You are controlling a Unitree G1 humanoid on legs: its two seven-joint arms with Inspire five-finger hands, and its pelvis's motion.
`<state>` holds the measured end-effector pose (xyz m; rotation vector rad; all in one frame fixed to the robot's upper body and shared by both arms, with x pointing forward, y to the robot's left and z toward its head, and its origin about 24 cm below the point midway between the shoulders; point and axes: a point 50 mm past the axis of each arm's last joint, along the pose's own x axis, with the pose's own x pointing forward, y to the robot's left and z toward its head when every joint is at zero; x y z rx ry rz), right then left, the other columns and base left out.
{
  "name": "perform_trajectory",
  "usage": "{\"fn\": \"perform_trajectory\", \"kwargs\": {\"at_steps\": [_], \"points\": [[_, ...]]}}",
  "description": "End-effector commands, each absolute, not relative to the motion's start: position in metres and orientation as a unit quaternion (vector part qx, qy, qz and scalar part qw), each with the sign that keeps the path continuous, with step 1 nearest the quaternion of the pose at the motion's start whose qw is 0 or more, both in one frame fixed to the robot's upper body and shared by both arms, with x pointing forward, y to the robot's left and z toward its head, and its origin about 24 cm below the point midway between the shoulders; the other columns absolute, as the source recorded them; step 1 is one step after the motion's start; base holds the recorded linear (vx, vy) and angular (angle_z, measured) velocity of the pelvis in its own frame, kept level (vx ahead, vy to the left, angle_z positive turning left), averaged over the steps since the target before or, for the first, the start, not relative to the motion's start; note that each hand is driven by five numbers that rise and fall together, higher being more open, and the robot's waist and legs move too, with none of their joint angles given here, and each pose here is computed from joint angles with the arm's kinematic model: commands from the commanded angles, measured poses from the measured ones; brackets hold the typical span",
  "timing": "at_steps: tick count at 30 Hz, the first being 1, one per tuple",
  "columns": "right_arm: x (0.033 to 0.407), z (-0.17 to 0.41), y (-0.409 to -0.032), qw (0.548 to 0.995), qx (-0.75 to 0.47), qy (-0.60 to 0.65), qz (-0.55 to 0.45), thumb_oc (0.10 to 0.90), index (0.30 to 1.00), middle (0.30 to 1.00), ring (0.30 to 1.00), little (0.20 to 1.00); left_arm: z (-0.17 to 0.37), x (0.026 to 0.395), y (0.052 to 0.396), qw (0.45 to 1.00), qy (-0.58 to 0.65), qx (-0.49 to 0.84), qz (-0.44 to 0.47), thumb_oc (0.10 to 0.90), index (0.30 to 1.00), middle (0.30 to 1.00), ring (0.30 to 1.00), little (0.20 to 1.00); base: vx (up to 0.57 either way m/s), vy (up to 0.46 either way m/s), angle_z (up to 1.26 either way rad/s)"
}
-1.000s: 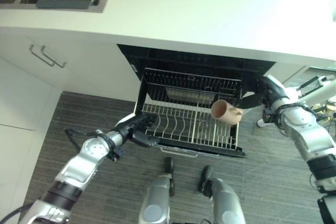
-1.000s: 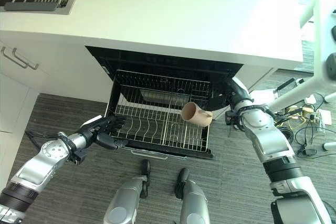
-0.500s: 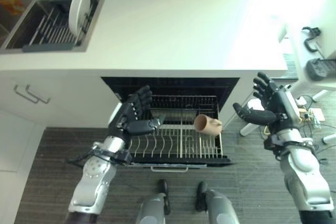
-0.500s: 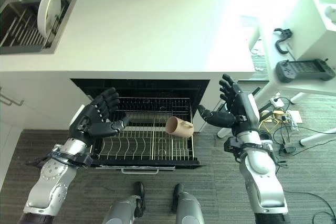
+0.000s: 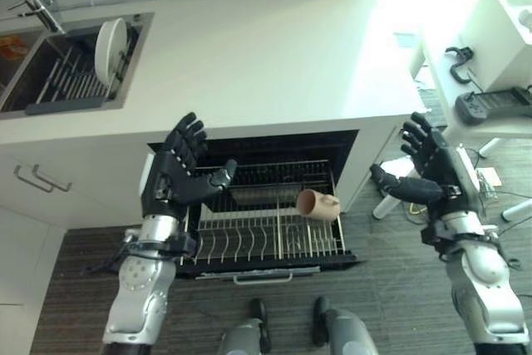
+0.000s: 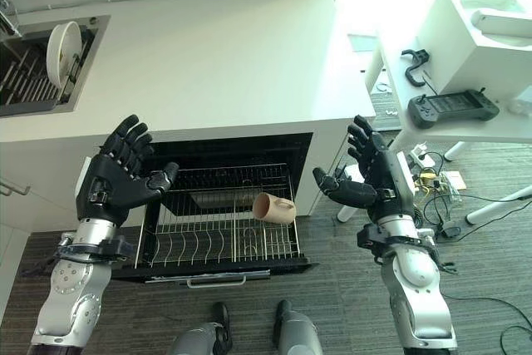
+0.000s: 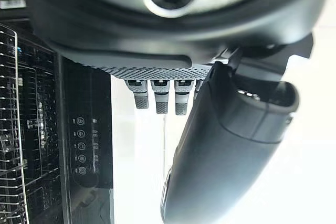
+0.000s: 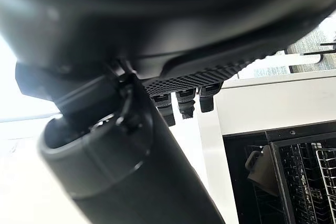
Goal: Place the dishes in the dishwasher.
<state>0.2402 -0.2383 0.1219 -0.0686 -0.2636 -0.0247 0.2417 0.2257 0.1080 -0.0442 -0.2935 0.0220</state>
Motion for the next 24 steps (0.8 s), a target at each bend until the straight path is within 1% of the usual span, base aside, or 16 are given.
{"fn": "perform_trajectory", "kwargs": {"at_steps": [1,2,3,8,11,13,15,19,21,24], "points": [[0.230,0.183,-0.225,0.952,-0.035,-0.304,0.024,0.800,0.900,0.900,0.900,0.900,0.156,0.233,0.228,0.959,-0.281,0.017,0.010,0.800,0.900,0.900,0.900,0.900,0.00,0.000,0.00],[0.208,0.159,-0.242,0.963,-0.082,-0.255,0.036,0.800,0.900,0.900,0.900,0.900,0.138,0.237,0.227,0.975,-0.220,0.012,-0.038,0.800,0.900,0.900,0.900,0.900,0.09,-0.050,0.06],[0.206,0.161,-0.245,0.963,-0.076,-0.257,0.033,0.800,0.900,0.900,0.900,0.900,0.137,0.236,0.225,0.974,-0.221,0.014,-0.039,0.800,0.900,0.900,0.900,0.900,0.15,-0.066,0.26],[0.214,0.171,-0.239,0.956,-0.072,-0.280,0.039,0.800,0.900,0.900,0.900,0.900,0.134,0.233,0.222,0.973,-0.230,0.024,-0.016,0.800,0.900,0.900,0.900,0.900,0.15,-0.101,0.47],[0.219,0.175,-0.239,0.956,-0.070,-0.284,0.029,0.800,0.900,0.900,0.900,0.900,0.134,0.231,0.225,0.973,-0.229,0.037,-0.016,0.800,0.900,0.900,0.900,0.900,0.13,-0.100,0.26],[0.219,0.178,-0.242,0.955,-0.082,-0.285,0.014,0.800,0.900,0.900,0.900,0.900,0.135,0.231,0.223,0.972,-0.231,0.021,-0.023,0.800,0.900,0.900,0.900,0.900,0.10,0.035,0.03],[0.220,0.188,-0.250,0.951,-0.100,-0.291,-0.004,0.800,0.900,0.900,0.900,0.900,0.139,0.232,0.219,0.970,-0.238,-0.002,-0.039,0.800,0.900,0.900,0.900,0.900,0.08,0.263,0.54],[0.219,0.201,-0.257,0.946,-0.110,-0.305,0.000,0.800,0.900,0.900,0.900,0.900,0.145,0.230,0.219,0.965,-0.258,-0.012,-0.034,0.800,0.900,0.900,0.900,0.900,0.07,0.516,0.48],[0.223,0.208,-0.256,0.943,-0.112,-0.314,0.005,0.800,0.900,0.900,0.900,0.900,0.145,0.228,0.219,0.963,-0.267,-0.019,-0.025,0.800,0.900,0.900,0.900,0.900,0.14,0.545,-0.12],[0.230,0.216,-0.248,0.938,-0.111,-0.327,0.014,0.800,0.900,0.900,0.900,0.900,0.146,0.226,0.219,0.958,-0.285,-0.016,-0.015,0.800,0.900,0.900,0.900,0.900,0.14,0.524,-0.63]]}}
